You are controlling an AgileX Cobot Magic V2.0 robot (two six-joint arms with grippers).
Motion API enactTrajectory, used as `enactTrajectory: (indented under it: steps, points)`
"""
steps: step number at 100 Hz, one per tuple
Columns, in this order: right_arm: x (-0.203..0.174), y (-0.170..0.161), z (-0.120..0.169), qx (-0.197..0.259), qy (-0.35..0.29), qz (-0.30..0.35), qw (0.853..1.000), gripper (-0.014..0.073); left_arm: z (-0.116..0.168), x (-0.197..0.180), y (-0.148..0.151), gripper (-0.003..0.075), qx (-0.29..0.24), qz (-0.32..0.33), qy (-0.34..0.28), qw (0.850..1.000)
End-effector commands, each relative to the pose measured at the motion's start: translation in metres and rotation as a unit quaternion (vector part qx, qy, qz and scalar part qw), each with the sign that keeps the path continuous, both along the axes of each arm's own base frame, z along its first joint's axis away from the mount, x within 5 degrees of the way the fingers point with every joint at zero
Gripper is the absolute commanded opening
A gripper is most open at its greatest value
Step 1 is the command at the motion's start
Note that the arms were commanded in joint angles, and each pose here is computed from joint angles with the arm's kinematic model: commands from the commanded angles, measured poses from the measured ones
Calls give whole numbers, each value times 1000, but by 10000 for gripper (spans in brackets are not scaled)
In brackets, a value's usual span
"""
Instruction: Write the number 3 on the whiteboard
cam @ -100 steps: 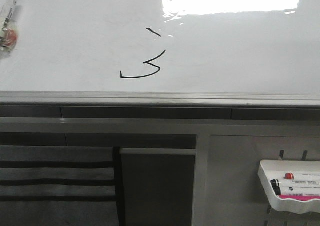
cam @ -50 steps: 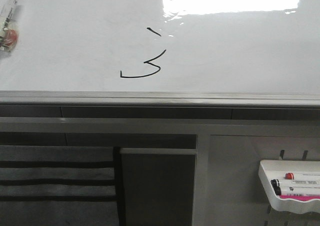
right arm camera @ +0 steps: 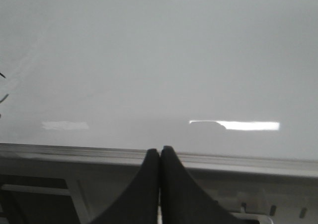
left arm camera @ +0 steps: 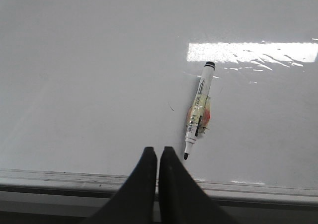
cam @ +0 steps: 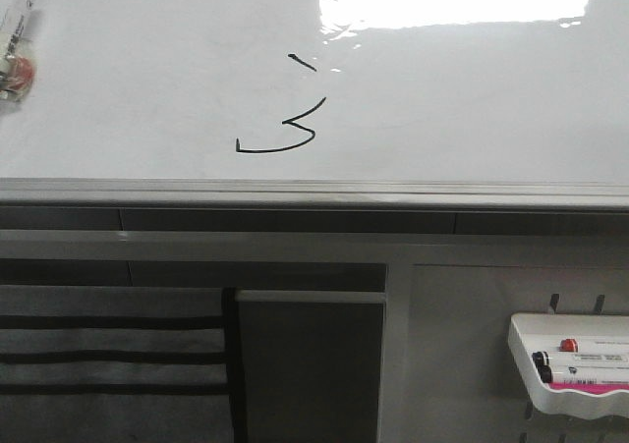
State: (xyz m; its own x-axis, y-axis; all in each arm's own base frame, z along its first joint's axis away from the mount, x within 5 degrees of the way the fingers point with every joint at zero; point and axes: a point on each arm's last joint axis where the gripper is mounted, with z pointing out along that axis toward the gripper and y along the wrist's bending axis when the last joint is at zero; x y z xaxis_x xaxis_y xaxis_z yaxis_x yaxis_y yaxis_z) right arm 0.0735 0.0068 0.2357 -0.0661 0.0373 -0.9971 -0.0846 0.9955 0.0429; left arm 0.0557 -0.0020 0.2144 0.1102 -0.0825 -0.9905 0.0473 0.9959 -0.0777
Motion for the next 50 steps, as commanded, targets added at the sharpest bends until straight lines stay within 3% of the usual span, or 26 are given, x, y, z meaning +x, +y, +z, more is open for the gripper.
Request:
enactTrajectory:
  steps: [1, 27, 50]
  points:
    - [-7, -5, -2, 2, -61, -26, 998, -69, 5, -3, 1, -20, -7, 0, -44, 999]
    - [-18, -6, -31, 48, -82, -30, 995, -69, 5, -3, 1, -20, -7, 0, -44, 999]
    - [-18, -9, -31, 47, -79, -56, 994, -69, 5, -3, 1, -20, -7, 0, -44, 999]
